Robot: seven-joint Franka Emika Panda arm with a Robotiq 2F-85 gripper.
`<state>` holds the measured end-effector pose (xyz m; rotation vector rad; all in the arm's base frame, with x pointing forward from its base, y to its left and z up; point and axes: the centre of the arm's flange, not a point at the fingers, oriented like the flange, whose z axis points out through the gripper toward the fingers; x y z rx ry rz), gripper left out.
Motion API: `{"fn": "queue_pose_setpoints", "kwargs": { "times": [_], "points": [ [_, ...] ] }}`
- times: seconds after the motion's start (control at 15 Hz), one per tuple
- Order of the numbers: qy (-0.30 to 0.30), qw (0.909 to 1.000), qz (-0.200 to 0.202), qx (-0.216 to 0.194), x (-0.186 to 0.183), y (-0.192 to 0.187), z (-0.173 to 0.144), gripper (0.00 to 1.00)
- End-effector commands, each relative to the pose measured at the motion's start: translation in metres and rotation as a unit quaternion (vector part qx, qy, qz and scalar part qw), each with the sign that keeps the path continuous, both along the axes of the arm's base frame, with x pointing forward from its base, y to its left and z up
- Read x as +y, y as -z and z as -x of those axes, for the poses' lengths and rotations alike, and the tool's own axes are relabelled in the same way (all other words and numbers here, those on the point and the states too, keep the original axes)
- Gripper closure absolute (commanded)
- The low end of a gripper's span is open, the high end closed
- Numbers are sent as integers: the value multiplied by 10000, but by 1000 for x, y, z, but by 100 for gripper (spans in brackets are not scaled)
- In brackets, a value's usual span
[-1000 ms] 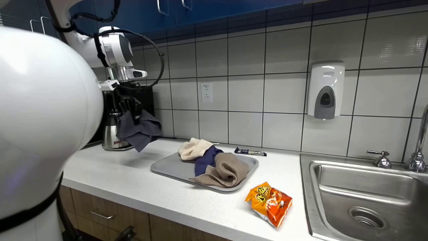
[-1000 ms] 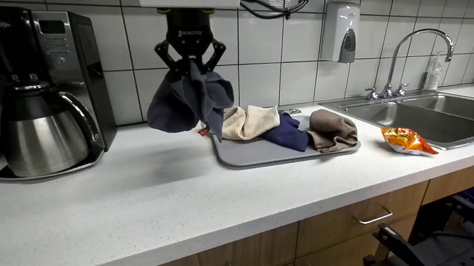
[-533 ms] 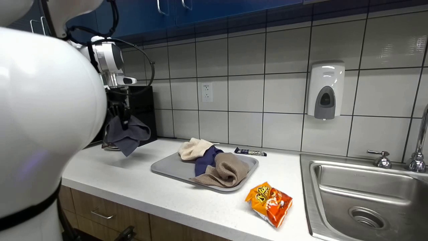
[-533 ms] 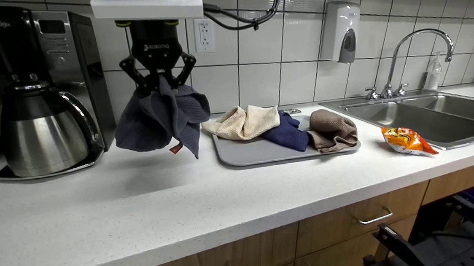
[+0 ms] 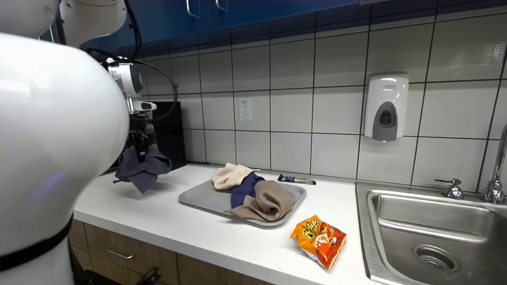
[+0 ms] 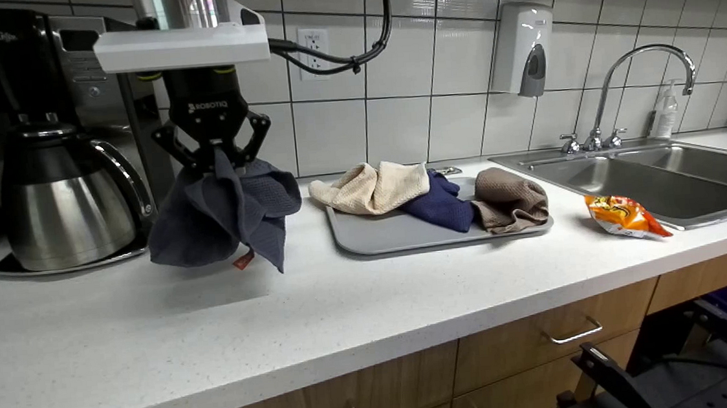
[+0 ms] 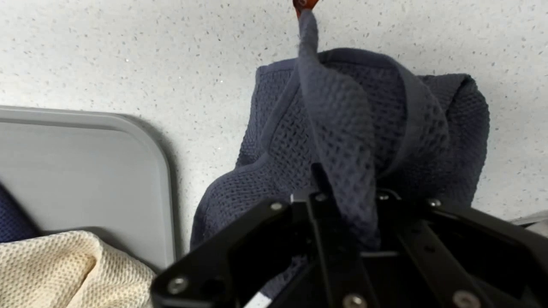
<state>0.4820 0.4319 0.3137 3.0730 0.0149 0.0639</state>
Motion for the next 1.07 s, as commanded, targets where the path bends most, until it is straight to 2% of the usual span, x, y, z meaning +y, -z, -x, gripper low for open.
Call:
{"fn": "queue_pose_setpoints", "kwargs": {
  "times": [0.0,0.8,0.87,0.93,1.0],
  "points": [
    [48,9998,158,93,18,8,-13,97],
    [51,9991,314,288,28,49,-19,97],
    [47,9990,322,302,28,50,-19,63],
    [42,9990,332,289,27,48,-19,62],
    [48,9991,335,271,26,46,-20,55]
  ]
}}
